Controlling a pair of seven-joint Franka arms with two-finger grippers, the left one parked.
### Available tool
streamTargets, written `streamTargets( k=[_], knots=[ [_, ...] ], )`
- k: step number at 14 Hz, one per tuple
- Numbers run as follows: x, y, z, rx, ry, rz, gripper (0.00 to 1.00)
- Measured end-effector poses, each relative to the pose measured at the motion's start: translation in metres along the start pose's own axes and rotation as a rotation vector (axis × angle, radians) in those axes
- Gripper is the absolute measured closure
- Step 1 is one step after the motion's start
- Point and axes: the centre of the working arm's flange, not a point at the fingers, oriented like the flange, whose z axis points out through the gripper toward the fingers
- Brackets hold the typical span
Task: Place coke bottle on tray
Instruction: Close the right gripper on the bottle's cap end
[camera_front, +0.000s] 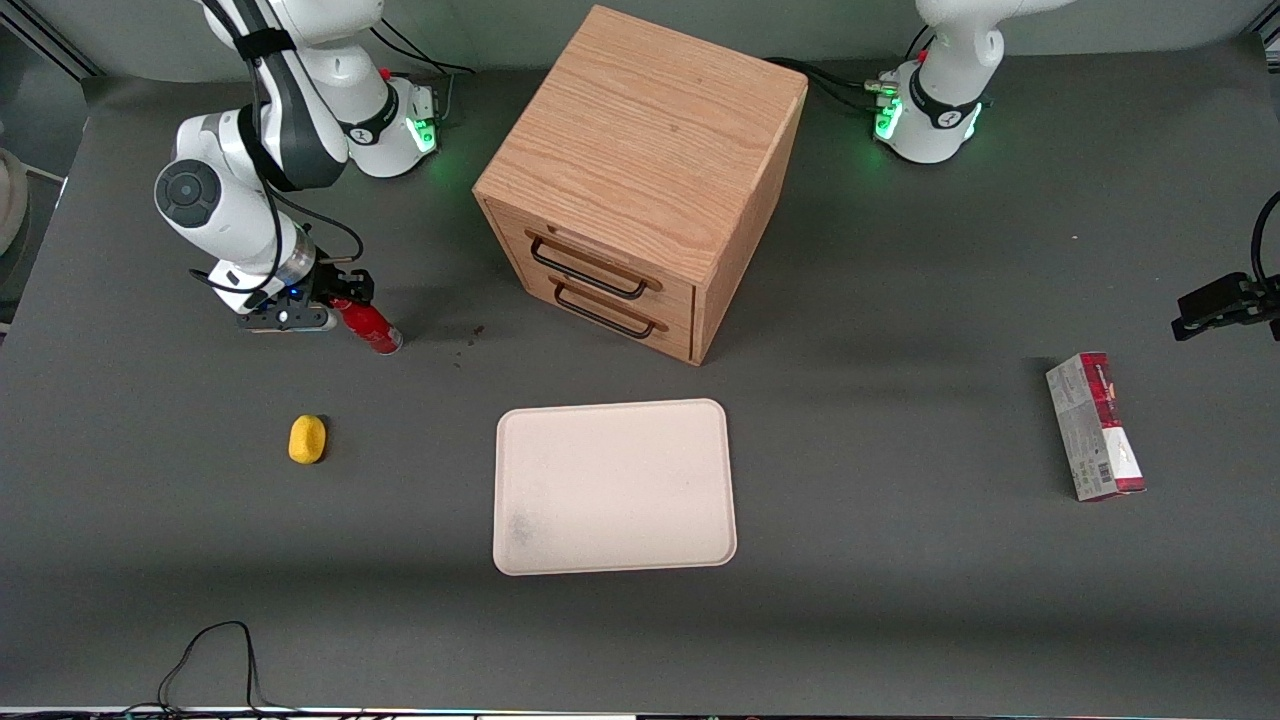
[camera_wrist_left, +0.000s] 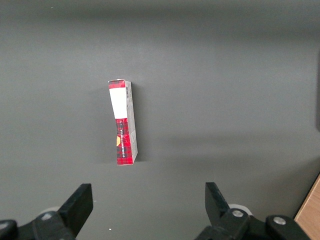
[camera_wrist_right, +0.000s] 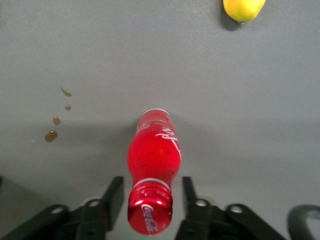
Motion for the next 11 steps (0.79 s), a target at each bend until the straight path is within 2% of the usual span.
streamTargets(
  k=[1, 2, 11],
  knots=[
    [0.000, 0.000, -0.001, 0.000, 0.001, -0.002, 0.65],
    [0.000, -0.001, -0.002, 0.001, 0.003, -0.005, 0.67],
    [0.006, 0.012, -0.010, 0.006, 0.000, 0.021, 0.67]
  ],
)
